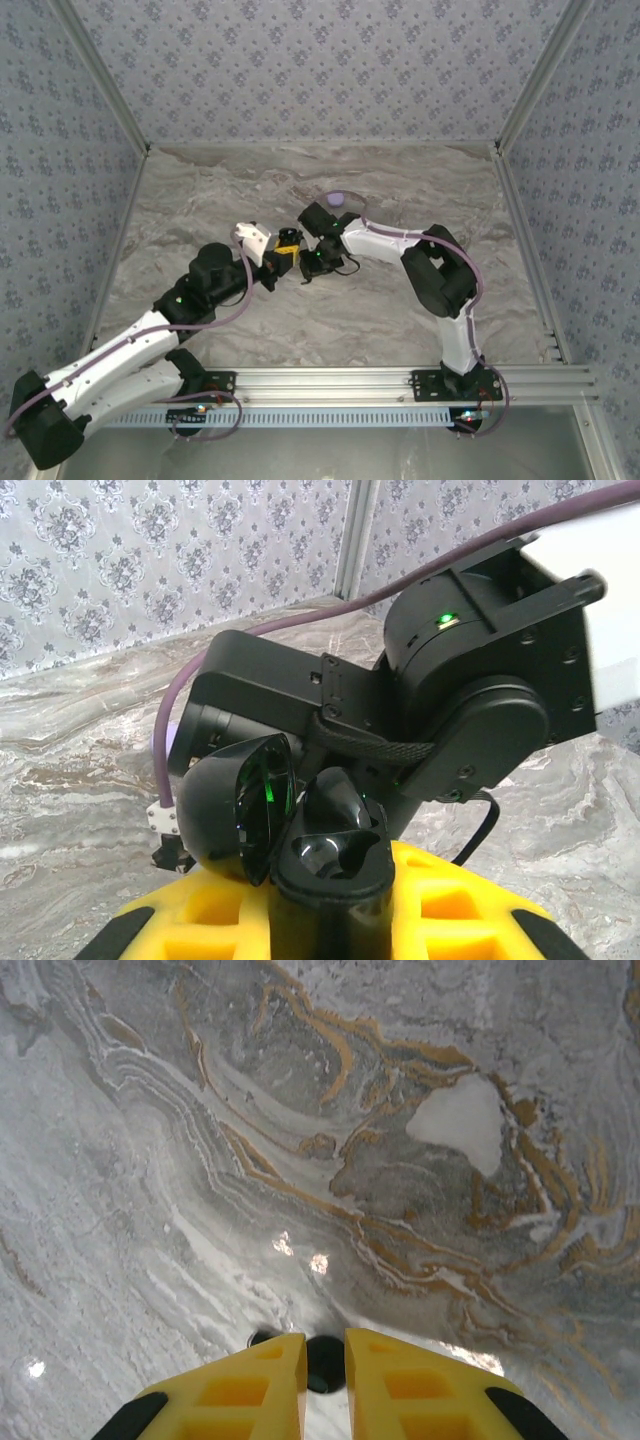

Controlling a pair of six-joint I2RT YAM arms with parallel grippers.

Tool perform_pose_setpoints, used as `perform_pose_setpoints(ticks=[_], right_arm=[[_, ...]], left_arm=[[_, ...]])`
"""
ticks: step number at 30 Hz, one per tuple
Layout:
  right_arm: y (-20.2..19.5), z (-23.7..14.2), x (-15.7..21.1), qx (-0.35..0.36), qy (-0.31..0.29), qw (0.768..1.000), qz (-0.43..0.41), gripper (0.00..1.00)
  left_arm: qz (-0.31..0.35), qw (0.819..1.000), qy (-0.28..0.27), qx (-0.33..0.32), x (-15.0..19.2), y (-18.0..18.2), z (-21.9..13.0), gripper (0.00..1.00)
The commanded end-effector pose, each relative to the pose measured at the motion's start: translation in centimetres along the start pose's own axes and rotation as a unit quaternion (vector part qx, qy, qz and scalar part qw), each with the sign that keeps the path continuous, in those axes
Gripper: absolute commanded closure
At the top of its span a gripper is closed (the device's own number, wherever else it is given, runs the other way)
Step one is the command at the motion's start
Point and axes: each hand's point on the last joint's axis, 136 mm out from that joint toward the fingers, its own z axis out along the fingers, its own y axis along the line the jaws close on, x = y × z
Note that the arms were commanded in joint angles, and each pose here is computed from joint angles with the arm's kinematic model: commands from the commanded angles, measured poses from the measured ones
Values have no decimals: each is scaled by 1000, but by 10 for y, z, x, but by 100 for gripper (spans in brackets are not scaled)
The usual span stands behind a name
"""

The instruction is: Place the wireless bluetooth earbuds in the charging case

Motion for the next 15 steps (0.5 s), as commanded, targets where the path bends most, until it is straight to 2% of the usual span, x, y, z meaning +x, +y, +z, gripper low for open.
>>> perform_pose_setpoints(ticks=[1,8,15], right_arm=[[-1,6,1,17,15,1000,-6,82],[2,-1,-3,25,12,1000,-9,81],[0,-22,-3,39,1,999,-9,72]], left_arm=[[11,1000,-23,-5,-15,0,-5,95],[13,1000,-22,-5,-15,0,-6,95],[13,1000,-24,-4,-16,0,-6,95]])
